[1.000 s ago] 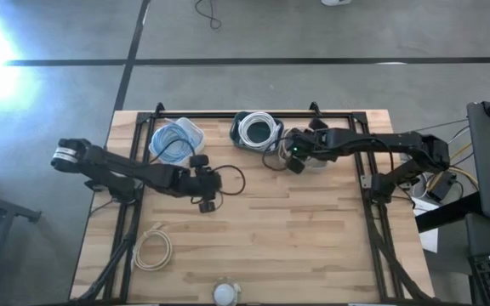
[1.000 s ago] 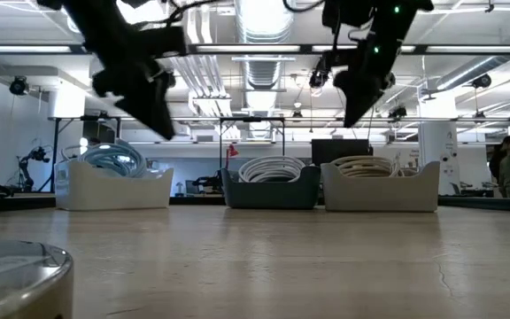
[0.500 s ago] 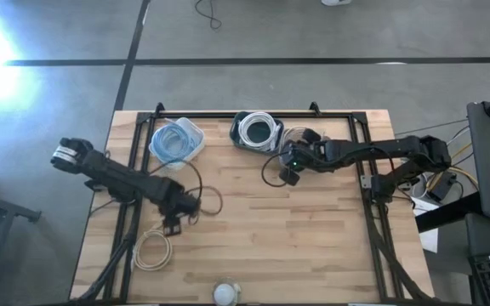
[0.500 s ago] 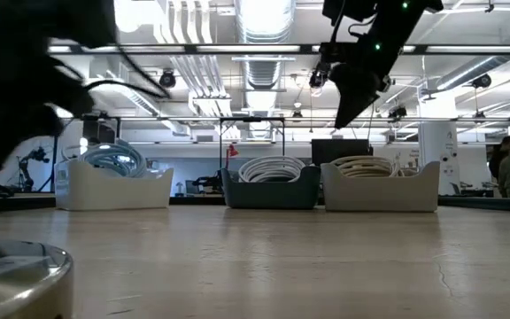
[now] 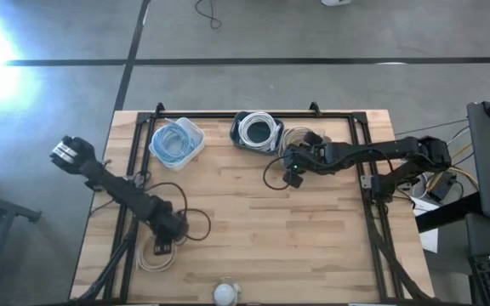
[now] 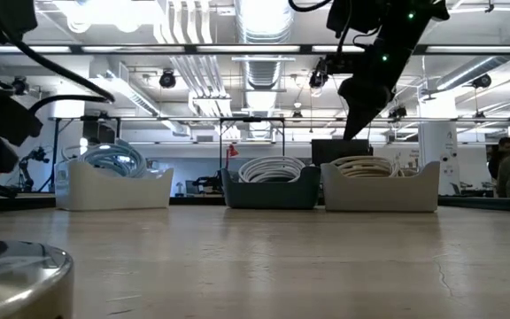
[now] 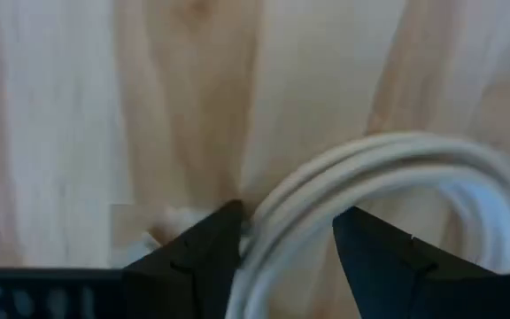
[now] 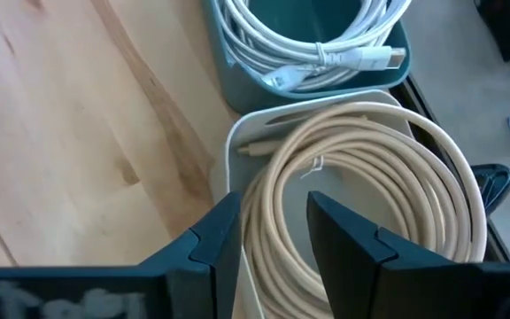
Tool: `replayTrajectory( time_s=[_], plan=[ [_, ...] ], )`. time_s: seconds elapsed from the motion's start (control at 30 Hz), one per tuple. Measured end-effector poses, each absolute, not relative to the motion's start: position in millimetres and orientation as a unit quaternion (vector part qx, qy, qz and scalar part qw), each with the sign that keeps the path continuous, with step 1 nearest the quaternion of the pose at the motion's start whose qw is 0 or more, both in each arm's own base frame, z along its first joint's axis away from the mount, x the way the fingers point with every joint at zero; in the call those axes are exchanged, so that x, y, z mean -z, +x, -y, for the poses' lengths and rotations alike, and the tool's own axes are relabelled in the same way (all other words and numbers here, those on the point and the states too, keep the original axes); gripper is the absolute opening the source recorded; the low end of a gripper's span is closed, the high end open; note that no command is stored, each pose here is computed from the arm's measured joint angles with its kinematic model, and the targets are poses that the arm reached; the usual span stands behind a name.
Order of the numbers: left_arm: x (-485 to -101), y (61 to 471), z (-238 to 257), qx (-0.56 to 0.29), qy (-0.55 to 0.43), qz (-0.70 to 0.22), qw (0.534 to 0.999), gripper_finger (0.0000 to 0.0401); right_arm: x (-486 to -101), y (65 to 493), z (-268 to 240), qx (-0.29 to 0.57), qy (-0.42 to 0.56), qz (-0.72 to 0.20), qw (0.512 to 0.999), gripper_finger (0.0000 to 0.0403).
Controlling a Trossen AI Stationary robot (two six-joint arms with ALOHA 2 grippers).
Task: Pick & Place USB Port
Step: Put the brown charger cable into the brown bin
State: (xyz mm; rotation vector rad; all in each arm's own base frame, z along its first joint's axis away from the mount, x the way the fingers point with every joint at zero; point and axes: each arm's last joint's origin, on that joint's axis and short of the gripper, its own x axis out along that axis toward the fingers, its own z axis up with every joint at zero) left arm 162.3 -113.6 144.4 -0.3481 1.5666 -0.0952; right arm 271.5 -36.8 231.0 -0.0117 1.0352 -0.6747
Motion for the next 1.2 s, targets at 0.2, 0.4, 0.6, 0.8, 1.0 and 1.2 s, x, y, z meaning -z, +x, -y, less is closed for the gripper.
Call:
replayTrajectory(
  time_s=[0.2, 0.4, 0.6, 0.8, 1.0, 1.2],
  plan=[
    [-134.0, 156.2, 108.2, 0.041, -0.124, -0.701, 0.701, 0.0184, -232.8, 275.1, 37.1, 0.313, -0.007, -0.47, 0.825, 0.0118],
    [-143.5, 164.4, 108.6, 0.077, -0.068, -0.685, 0.722, 0.0072, -239.4, 285.8, 37.9, 0.316, 0.012, -0.41, 0.855, 0.011],
    [-167.3, 191.6, 99.7, -0.025, -0.041, -0.609, 0.792, 0.0029, -249.2, 299.3, 39.2, 0.313, 0.022, -0.335, 0.889, 0.0099],
    [-201.4, 217.5, 87.5, -0.16, 0.063, -0.486, 0.857, 0.0037, -250.9, 320.5, 35.0, 0.209, 0.05, -0.277, 0.937, 0.0084],
    [-227.7, 240.6, 63.3, -0.294, 0.066, -0.379, 0.875, 0.0035, -239.7, 346.0, 22.8, 0.106, 0.066, -0.228, 0.966, 0.0072],
    [-231.5, 256.7, 35.2, -0.345, 0.006, -0.328, 0.879, 0.0035, -225.1, 366.1, 16.3, 0.086, 0.011, -0.251, 0.964, 0.0086]
  ],
)
